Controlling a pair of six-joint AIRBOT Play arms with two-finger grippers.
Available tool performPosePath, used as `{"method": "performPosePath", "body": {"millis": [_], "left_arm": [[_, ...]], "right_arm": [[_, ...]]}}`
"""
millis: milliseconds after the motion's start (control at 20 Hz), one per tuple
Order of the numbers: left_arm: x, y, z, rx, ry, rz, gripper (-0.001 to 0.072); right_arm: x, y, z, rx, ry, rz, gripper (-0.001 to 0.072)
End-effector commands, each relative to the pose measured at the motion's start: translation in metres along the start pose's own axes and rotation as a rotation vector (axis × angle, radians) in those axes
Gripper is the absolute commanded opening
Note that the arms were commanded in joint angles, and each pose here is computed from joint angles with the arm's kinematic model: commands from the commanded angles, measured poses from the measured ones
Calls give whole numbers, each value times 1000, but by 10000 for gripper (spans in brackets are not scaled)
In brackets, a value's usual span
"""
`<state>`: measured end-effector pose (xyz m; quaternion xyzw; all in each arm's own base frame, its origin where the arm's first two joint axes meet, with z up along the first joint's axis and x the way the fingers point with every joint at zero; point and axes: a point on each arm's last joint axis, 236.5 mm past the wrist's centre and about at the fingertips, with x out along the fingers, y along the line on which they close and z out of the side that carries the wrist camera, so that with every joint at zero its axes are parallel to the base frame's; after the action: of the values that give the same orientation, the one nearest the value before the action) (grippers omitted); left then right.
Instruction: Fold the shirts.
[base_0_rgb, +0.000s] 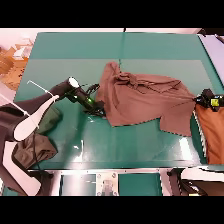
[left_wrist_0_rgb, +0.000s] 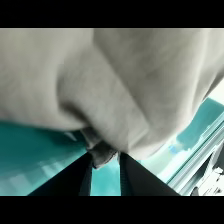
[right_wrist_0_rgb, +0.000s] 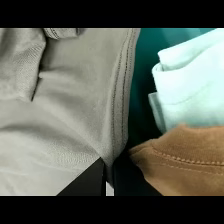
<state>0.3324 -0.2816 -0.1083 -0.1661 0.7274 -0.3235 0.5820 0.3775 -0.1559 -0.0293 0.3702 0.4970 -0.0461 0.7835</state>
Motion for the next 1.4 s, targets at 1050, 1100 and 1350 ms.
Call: {"method": "performPosePath", "body": {"millis": [1050, 1100, 1350], "left_arm": [[-148, 115, -41, -225, -118, 121, 564], [-150, 114, -30, -230, -177, 67, 564], [-110, 108, -15, -210, -201, -39, 556]], "right_arm": [[22, 15, -86, 73, 206, 36, 22], [22, 16, -85, 73, 205, 37, 22], [22, 16, -85, 73, 205, 37, 22]]}}
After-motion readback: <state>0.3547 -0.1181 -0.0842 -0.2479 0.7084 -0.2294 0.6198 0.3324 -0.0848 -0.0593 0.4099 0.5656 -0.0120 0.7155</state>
